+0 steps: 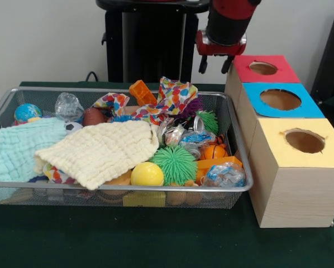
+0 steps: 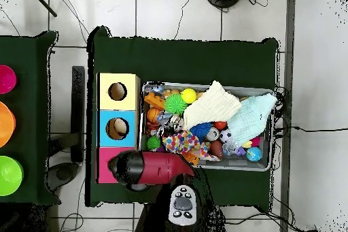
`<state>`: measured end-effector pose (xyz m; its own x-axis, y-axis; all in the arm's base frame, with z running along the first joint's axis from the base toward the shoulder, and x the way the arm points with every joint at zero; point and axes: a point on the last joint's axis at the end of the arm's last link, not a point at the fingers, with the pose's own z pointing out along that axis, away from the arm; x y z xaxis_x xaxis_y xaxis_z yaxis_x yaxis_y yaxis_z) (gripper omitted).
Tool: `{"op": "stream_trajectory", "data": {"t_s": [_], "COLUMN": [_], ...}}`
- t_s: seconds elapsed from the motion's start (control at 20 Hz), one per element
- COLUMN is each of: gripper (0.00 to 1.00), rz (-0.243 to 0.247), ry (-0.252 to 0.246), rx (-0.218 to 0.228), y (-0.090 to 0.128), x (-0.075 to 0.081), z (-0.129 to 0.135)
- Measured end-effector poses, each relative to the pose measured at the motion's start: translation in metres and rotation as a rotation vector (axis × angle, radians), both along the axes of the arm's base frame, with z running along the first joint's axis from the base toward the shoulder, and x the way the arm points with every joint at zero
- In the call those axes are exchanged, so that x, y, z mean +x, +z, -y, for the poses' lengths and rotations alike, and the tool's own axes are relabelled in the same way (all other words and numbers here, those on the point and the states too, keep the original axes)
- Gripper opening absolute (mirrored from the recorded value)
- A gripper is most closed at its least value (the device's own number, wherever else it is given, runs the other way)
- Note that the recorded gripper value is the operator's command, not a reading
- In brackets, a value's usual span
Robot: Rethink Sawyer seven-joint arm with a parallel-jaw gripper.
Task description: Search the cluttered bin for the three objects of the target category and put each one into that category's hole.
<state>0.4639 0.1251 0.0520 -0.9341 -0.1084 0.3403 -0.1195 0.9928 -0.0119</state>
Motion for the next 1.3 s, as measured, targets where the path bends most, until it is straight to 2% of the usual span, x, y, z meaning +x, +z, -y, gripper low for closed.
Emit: {"op": "stream_trajectory", "data": {"t_s": [0.05, 0.3, 0.45, 0.5, 0.85, 1.3], "gripper": [1.00, 1.00, 1.00, 1.00, 1.00, 1.00], "rz": [0.029, 0.108, 0.126, 0.142, 0.165, 0.185], "ry": [0.000, -0.001, -0.002, -0.002, -0.005, -0.018], "rx": [0.004, 0.012, 0.015, 0.019, 0.023, 0.044], "y": [0.007, 0.025, 0.028, 0.029, 0.023, 0.003], "x": [0.012, 0.045, 0.054, 0.063, 0.084, 0.115], "z": [-0.001, -0.001, 0.000, -0.001, 0.003, 0.008]}}
